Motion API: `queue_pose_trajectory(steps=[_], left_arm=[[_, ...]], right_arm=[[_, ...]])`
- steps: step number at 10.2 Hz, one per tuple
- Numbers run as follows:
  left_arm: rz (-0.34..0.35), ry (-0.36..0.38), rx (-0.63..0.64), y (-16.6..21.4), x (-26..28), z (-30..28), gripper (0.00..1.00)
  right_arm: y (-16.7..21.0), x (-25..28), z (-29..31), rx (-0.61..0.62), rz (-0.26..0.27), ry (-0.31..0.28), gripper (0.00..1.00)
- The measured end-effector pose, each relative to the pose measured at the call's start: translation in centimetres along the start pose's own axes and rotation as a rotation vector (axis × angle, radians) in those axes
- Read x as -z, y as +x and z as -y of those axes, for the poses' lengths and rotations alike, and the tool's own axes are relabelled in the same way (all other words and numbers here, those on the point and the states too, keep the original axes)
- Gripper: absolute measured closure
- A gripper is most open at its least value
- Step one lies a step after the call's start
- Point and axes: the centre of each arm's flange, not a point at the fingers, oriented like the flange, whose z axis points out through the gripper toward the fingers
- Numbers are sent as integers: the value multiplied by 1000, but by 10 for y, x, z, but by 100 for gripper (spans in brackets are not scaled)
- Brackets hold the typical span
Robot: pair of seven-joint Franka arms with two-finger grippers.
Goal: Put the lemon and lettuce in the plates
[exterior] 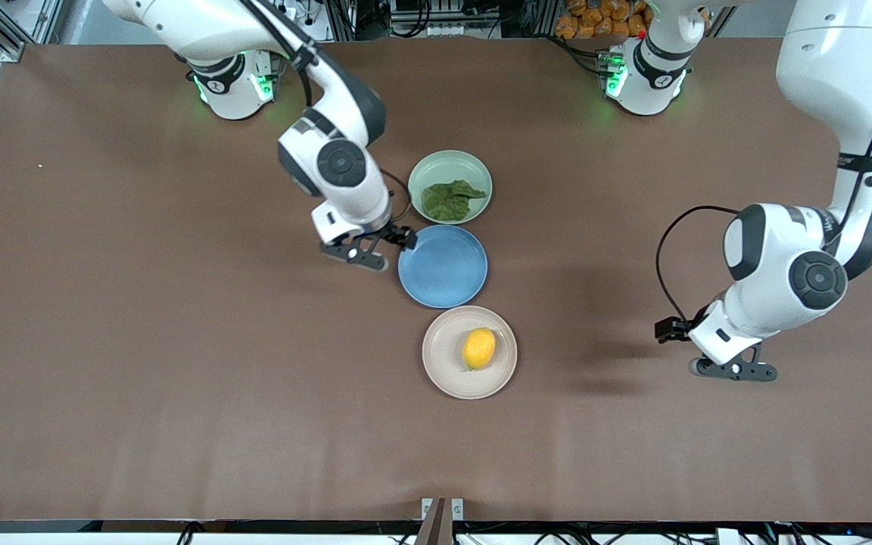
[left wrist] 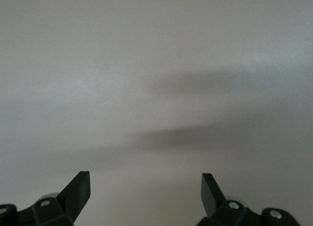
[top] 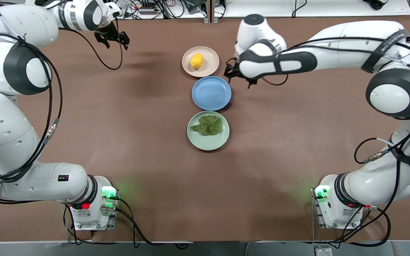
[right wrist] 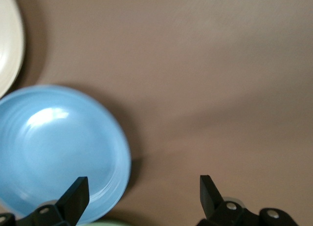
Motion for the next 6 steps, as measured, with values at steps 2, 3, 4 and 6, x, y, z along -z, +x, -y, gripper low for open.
queue_pose_trajectory(steps=[2,3,4,6], left_arm=[[15,10,3,-6,29,5,0],[19,14,3,-9,44,4,0],[23,18,3,-12,60,4,0],[19,27,6,-19,96,4,0]], right_arm=[[42,-3,-36,-1,-55,-44,0],[61,-5,-53,-13,-71,-60,0],[77,-4,-67,-21,-76,-65,0],[93,-2,-84,-27,-76,-64,0]])
